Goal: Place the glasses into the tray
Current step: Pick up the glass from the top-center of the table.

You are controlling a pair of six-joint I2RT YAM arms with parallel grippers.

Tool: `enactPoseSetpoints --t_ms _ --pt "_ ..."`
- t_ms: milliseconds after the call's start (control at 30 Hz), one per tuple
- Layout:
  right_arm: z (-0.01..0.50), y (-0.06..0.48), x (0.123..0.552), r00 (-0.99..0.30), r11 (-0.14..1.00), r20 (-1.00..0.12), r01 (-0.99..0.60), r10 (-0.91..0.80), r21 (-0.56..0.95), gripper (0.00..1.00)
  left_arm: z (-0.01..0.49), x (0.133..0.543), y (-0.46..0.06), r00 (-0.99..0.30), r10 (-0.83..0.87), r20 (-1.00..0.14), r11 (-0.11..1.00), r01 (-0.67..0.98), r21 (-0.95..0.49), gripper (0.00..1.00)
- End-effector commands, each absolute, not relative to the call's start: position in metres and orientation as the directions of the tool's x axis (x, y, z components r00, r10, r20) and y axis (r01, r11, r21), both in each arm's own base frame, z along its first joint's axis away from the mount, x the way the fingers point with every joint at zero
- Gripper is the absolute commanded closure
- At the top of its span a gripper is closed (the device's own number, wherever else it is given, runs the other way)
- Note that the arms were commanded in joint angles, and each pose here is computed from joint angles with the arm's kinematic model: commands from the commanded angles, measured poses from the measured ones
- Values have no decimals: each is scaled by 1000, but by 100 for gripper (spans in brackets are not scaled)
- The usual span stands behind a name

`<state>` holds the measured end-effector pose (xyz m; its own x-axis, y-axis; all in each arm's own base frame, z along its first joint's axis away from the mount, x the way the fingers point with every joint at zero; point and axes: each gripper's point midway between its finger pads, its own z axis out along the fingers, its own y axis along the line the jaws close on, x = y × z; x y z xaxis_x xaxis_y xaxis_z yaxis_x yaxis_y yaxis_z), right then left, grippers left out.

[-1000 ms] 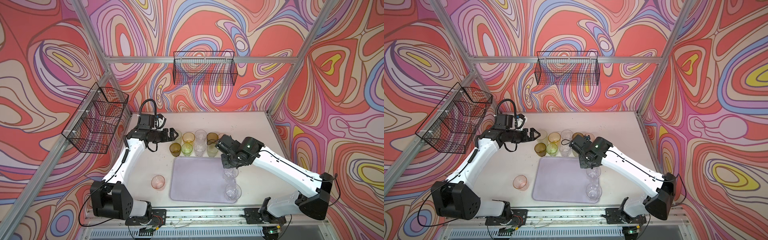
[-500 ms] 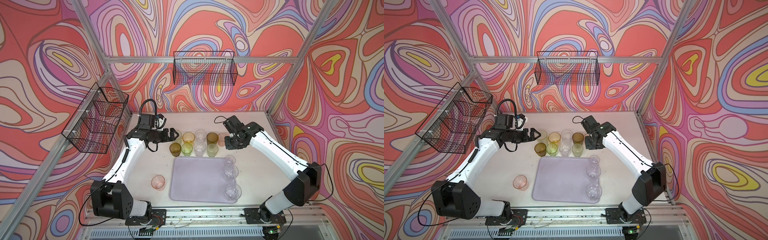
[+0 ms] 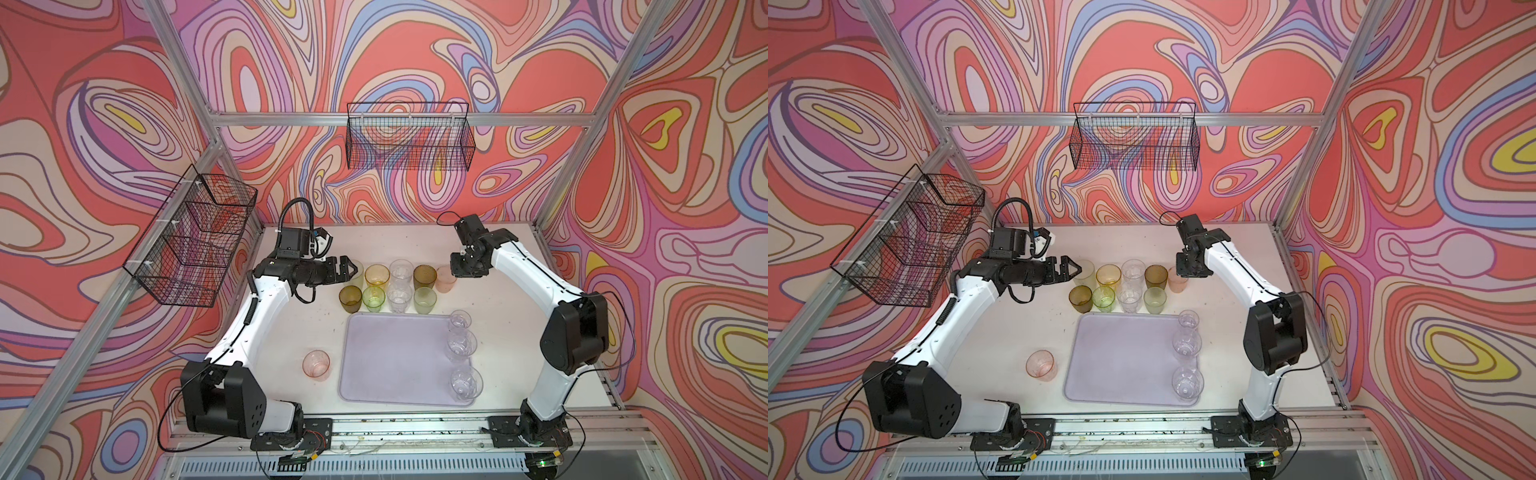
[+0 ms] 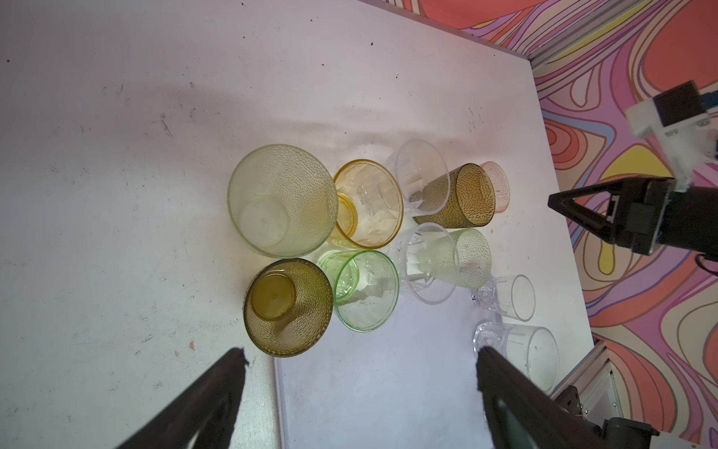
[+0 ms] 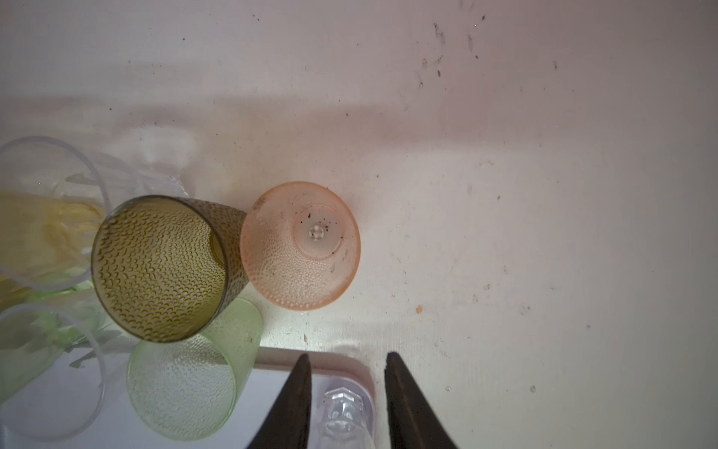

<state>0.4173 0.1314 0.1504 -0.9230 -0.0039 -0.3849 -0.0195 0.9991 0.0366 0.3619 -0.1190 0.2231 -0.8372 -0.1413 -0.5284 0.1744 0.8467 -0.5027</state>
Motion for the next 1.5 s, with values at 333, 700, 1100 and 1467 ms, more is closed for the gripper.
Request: enactPoseSetpoints --t_ms 333,700,1100,1467 --pt "119 125 452 -928 998 -372 -7 15 58 69 224 360 -121 -840 -129 -526 847 183 -500 5" --pt "99 127 463 -936 997 -351 -16 13 81 73 223 360 -120 -842 -129 -524 848 180 -498 4" --pt "89 126 462 -943 997 -332 -14 12 76 86 224 359 -120 -842 -127 -525 848 183 -498 5" --pt "91 121 460 -942 999 -335 -14 2 45 95 224 359 -120 -841 -127 -526 849 183 -496 5"
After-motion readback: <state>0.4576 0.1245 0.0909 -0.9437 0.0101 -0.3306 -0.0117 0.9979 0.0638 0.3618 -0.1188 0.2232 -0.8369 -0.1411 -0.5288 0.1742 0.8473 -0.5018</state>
